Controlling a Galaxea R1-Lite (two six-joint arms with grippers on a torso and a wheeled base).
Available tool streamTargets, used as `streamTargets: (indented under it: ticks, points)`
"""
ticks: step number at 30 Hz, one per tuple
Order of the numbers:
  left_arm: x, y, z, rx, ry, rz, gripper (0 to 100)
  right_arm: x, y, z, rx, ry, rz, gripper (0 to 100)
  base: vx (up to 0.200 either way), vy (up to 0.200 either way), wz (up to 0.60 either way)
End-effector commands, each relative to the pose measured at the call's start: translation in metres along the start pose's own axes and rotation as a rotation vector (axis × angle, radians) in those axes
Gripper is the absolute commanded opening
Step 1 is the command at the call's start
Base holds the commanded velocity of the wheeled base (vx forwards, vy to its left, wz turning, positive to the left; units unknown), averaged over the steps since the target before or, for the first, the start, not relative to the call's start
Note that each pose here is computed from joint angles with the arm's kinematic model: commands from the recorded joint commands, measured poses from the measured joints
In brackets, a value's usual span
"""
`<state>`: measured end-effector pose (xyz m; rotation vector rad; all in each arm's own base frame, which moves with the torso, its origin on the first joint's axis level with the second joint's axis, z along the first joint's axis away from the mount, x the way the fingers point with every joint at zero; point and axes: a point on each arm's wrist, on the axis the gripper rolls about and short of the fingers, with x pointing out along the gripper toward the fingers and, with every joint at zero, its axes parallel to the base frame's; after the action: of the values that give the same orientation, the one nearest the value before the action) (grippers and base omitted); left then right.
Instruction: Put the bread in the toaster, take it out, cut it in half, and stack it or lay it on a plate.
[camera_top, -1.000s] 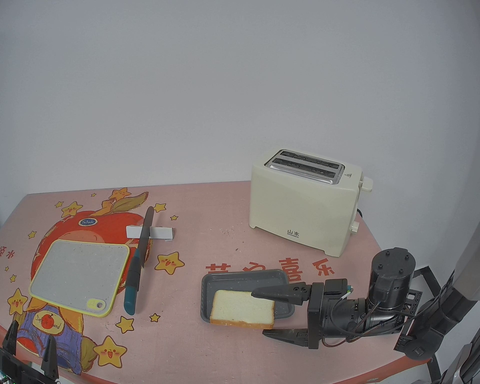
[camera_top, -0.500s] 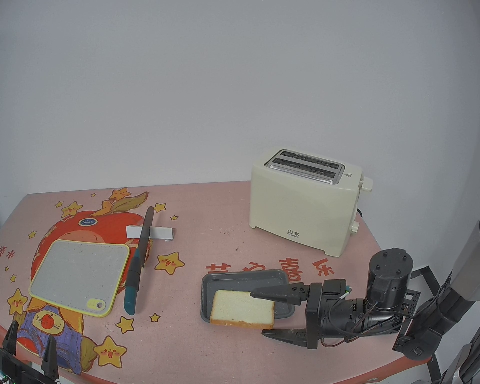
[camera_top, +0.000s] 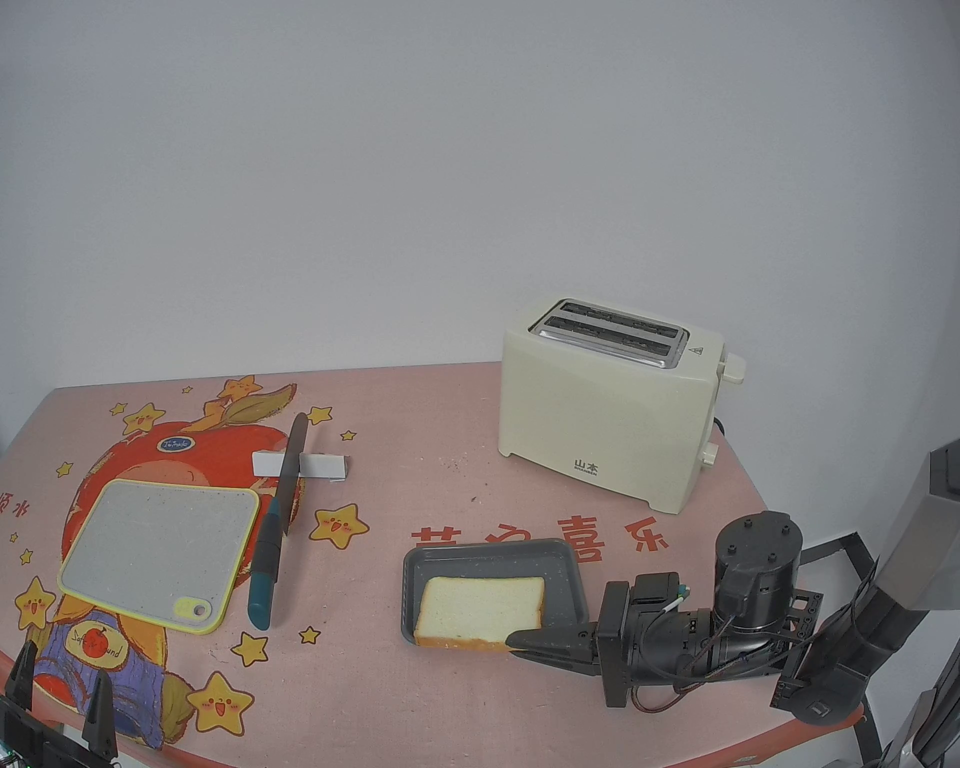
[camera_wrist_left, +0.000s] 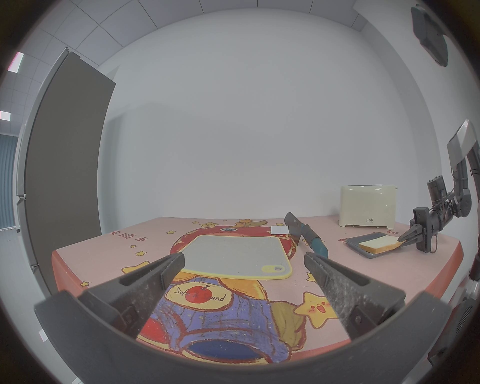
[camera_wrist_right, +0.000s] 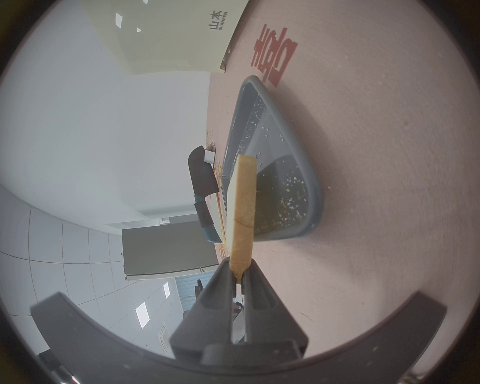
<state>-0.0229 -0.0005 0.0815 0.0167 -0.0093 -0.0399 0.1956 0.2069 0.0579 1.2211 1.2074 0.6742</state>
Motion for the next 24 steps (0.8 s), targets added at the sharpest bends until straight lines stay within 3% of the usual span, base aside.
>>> streamTargets:
  ticks: [1, 21, 24]
  points:
    - [0.000, 0.000, -0.005, 0.000, 0.001, 0.000, 100, 0.000, -0.001, 0.000, 0.004, 0.001, -0.007, 0, 0.000, 0.000, 0.00]
    - [0.000, 0.000, -0.005, -0.001, 0.001, 0.000, 100, -0.006, 0.010, -0.003, -0.032, -0.006, 0.032, 0, 0.000, 0.000, 0.00]
    - [0.000, 0.000, -0.005, 0.000, 0.001, 0.000, 100, -0.007, 0.011, -0.004, -0.069, -0.009, 0.034, 0, 0.000, 0.000, 0.00]
